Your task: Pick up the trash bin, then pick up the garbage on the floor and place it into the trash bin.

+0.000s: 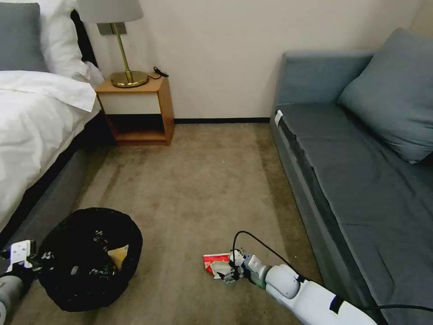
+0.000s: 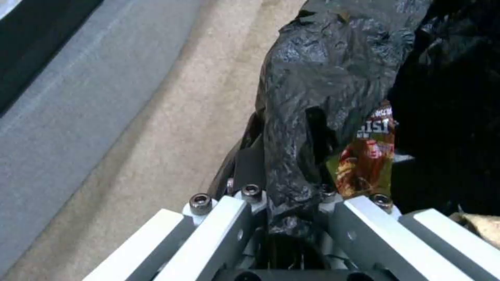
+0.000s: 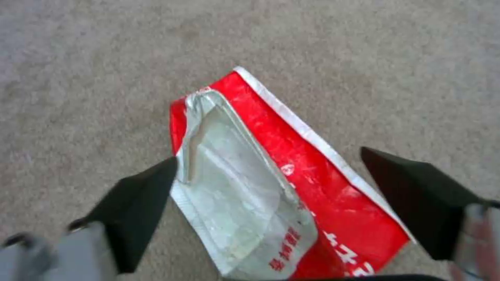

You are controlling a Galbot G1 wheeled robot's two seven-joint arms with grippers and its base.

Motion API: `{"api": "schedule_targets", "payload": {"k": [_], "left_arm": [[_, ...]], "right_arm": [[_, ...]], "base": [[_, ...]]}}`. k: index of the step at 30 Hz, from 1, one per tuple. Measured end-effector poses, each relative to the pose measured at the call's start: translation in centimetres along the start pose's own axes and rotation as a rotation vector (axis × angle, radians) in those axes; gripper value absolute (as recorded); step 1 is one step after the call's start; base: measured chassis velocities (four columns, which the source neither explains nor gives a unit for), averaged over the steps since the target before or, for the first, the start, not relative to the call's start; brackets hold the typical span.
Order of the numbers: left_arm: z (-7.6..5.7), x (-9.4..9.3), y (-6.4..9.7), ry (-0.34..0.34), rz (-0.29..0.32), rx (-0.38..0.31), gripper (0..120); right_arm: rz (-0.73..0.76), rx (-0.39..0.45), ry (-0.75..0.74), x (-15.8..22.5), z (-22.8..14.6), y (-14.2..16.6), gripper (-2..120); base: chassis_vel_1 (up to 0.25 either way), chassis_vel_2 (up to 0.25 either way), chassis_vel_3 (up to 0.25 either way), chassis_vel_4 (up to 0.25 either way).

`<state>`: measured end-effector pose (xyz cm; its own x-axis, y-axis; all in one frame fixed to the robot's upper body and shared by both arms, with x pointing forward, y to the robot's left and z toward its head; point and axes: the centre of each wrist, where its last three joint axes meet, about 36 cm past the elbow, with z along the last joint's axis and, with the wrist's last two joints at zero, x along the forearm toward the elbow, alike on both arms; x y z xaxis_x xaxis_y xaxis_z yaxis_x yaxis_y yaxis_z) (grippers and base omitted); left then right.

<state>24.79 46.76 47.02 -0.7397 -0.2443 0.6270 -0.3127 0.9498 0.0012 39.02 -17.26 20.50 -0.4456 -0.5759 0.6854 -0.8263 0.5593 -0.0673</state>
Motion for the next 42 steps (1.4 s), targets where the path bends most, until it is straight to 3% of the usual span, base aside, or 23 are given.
{"api": "schedule_targets", "payload": {"k": [23,33,38,42], "left_arm": [[-0.1,0.0,0.1,-0.002,-0.001,-0.001,3],[0.0,0.0,0.0,-0.001,0.0,0.003,3],[0.0,0.0,-0.1,-0.002,0.003,0.001,3],[-0.1,0.0,-0.2,-0.004,0.007,0.0,3]], "right_arm": [[-0.006,0.011,-0.015,-0.8,0.6,0.4,5],[0.017,-0.025,-0.058,0.1,-0.1,0.2,0],[0.053,-0.098,-0.187,1.8,-4.1,-0.1,0],[0.056,-0.167,-0.348,3.9,-9.5,0.3,0]], "base": [[0.0,0.0,0.0,0.0],[0.0,0.0,0.0,0.0],[0.0,0.0,0.0,0.0],[0.0,0.0,0.0,0.0]]}}
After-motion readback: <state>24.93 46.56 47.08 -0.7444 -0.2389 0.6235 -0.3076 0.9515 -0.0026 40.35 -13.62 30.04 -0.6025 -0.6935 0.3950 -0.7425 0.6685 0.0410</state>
